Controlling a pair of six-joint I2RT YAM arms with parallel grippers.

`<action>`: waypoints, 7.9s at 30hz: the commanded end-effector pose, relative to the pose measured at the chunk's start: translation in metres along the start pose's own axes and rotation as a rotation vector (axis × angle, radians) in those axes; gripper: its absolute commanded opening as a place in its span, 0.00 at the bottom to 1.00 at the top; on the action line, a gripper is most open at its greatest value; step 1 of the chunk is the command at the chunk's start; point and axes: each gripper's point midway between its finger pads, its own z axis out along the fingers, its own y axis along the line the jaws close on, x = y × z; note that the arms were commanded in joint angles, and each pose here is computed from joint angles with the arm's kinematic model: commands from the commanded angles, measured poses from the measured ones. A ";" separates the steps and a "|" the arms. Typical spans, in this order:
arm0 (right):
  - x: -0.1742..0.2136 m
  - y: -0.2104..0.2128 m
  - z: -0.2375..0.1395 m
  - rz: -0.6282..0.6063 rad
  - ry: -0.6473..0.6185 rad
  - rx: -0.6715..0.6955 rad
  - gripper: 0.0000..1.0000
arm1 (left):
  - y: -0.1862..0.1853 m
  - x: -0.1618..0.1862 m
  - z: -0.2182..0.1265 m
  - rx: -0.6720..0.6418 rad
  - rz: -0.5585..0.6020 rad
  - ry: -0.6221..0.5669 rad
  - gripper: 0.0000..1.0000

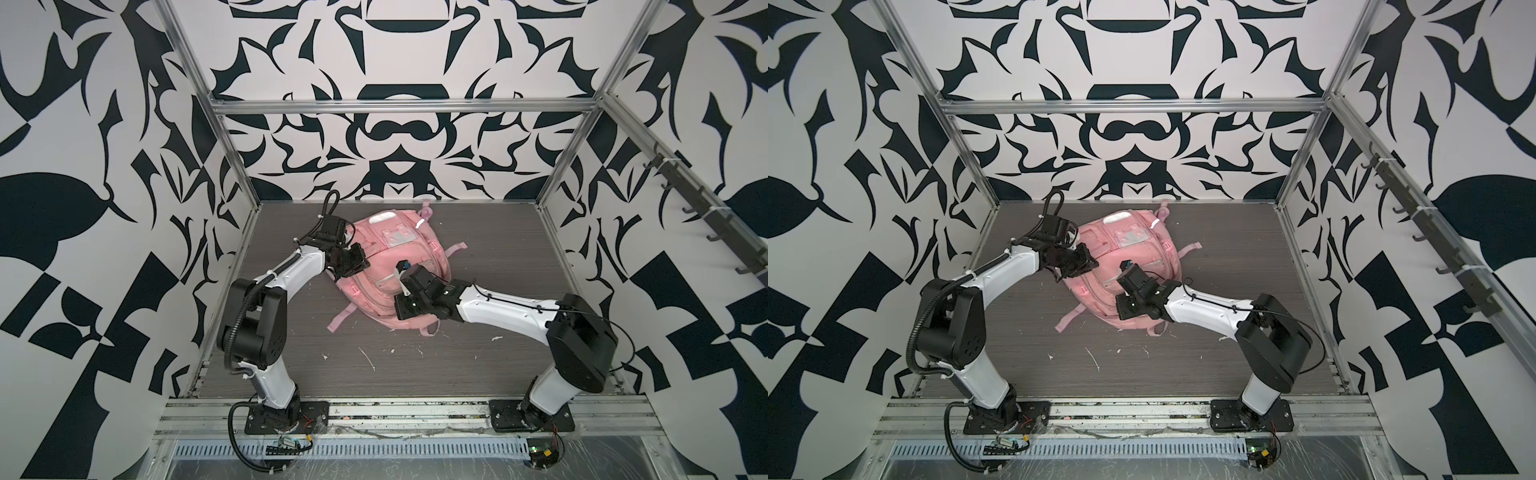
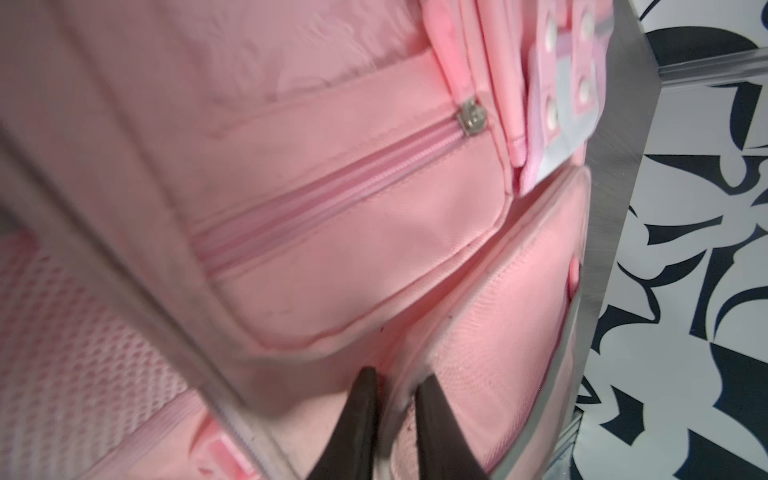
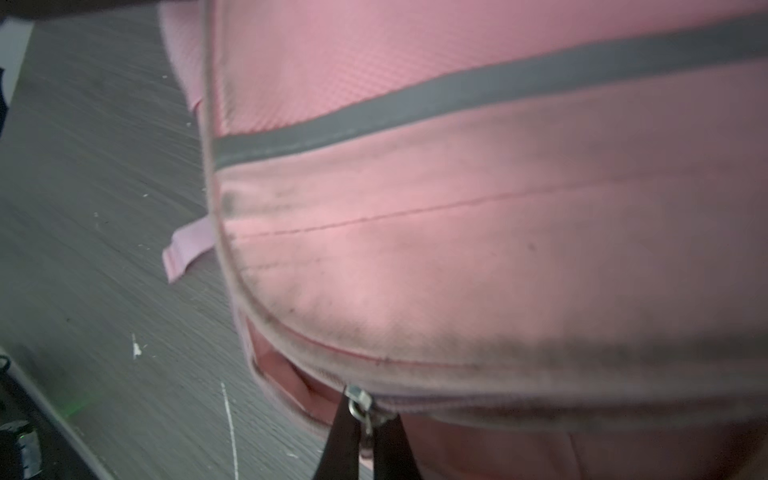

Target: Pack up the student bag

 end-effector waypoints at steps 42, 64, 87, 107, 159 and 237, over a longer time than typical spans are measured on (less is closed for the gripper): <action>0.044 -0.013 -0.008 -0.008 0.152 0.013 0.00 | 0.048 0.052 -0.047 0.020 -0.019 -0.057 0.03; -0.008 0.052 0.006 -0.084 0.070 -0.096 0.00 | 0.011 0.008 -0.028 0.174 -0.067 0.002 0.49; 0.001 0.052 0.012 -0.103 0.097 -0.101 0.00 | 0.030 0.075 -0.018 0.093 -0.046 0.067 0.22; -0.007 -0.100 -0.028 0.085 0.072 0.131 0.00 | 0.039 0.074 -0.029 0.055 -0.023 0.032 0.03; -0.062 -0.156 -0.053 0.188 -0.072 0.135 0.73 | -0.013 0.061 0.028 0.112 0.005 0.079 0.34; -0.023 -0.342 -0.116 0.019 -0.685 0.671 1.00 | 0.158 -0.048 -0.071 -0.309 0.605 -0.821 0.99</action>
